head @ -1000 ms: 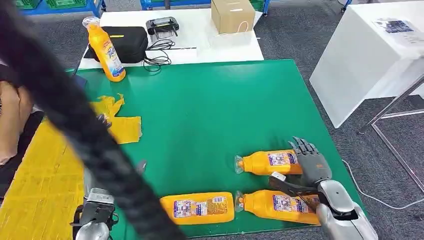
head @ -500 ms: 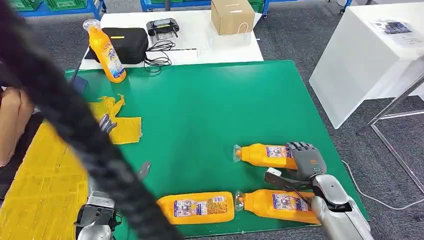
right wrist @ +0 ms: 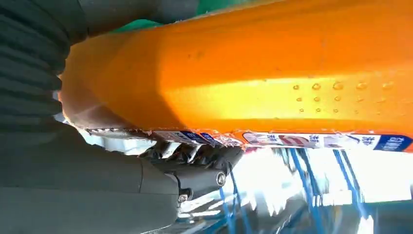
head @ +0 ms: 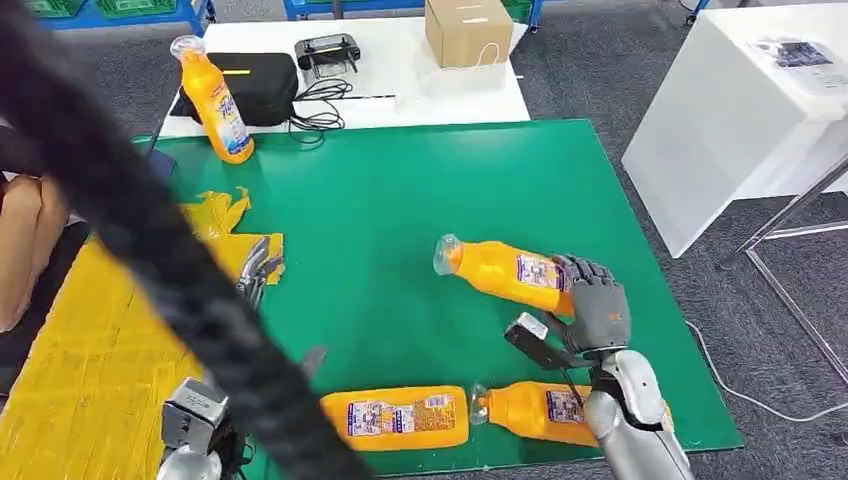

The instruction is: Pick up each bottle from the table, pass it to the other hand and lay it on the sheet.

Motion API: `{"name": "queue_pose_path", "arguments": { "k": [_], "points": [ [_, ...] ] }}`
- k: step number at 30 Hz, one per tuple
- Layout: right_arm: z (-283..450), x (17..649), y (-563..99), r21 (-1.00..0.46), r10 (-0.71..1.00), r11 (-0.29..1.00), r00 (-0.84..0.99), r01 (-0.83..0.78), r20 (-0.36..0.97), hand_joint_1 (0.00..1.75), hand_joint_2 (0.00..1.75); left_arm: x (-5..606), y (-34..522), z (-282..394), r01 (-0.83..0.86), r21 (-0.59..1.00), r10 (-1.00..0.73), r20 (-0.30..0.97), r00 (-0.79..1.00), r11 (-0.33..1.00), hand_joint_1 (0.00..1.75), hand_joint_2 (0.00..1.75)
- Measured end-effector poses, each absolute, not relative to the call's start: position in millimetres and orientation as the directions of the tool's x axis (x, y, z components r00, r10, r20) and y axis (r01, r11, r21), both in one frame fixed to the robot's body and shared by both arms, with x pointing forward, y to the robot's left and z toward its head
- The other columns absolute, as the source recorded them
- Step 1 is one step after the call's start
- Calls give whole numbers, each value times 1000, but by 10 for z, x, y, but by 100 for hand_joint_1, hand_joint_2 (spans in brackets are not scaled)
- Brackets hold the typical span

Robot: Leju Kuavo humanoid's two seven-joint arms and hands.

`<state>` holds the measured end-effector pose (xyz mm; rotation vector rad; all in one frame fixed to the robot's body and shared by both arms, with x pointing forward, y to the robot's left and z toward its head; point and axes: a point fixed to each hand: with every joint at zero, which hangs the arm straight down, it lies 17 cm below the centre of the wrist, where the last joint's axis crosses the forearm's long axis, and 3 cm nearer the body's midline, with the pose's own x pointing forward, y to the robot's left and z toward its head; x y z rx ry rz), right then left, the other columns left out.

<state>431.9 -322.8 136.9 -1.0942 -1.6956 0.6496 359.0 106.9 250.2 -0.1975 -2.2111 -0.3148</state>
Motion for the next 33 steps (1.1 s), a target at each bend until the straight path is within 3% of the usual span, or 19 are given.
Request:
{"name": "queue_pose_path", "arguments": {
  "k": [5,12,15,18,24,33],
  "points": [
    [1810,4206,-3124,-645,795,589,-205,486,572,175,175,3519,938,2506,349,105,126,806,-579,931,0,175],
    [1953,4157,-3068,-543,714,674,-254,501,653,175,175,3505,899,2496,382,84,158,813,-560,920,0,175],
    [1877,4212,-2884,-413,529,835,-321,365,786,175,175,3500,850,2469,423,57,197,824,-532,904,0,175],
    [1820,4237,-2562,-340,403,913,-358,227,842,175,175,3502,785,2458,460,43,226,828,-513,887,0,175],
    [1869,4255,-1764,-326,307,945,-427,29,851,175,175,3521,679,2511,506,37,262,822,-505,862,0,175],
    [1937,4184,-1091,-371,279,924,-491,-99,826,175,175,3546,631,2552,526,35,278,818,-503,850,0,175]
  ]
}}
